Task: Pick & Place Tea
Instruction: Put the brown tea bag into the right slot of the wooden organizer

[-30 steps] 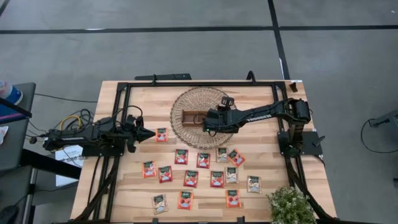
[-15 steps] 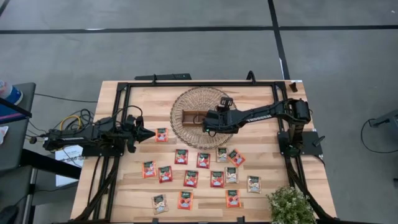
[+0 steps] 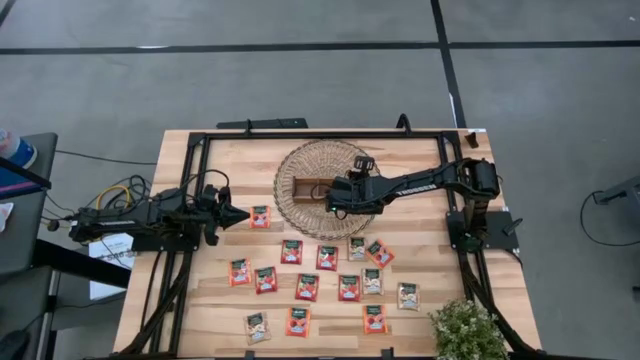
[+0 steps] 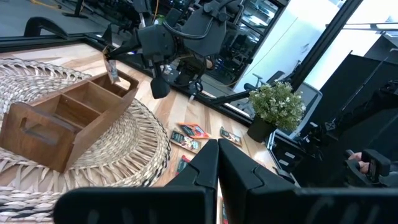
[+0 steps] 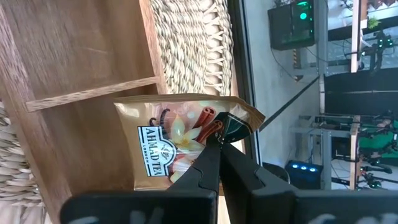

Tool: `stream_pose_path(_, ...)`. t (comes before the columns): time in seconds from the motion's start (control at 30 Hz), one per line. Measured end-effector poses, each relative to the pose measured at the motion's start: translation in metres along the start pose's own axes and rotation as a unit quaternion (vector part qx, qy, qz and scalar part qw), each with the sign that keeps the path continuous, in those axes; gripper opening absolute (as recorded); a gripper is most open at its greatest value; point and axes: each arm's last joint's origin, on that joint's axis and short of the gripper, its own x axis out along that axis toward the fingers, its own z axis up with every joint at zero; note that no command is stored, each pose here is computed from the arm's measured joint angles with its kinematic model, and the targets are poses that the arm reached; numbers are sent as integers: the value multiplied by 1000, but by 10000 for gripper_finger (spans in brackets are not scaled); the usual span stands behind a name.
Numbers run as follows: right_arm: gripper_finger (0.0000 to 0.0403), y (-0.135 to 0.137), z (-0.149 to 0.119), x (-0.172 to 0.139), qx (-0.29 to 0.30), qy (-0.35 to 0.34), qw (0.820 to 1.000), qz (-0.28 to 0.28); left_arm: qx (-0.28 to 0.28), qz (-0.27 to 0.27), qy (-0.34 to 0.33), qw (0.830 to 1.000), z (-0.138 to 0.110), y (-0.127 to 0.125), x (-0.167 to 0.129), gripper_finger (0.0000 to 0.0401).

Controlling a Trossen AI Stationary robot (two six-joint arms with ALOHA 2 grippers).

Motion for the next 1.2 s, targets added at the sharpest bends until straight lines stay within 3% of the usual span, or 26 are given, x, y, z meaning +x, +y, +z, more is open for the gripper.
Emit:
stream_pose_path(0.9,0,2,-3,-1,-14,9,1000,15,0,0,0,1000,0,0,0,0)
stream_pose_path(1.2,0,1,-3,2,-7,12,998,55,0,0,0,1000,0,0,0,0)
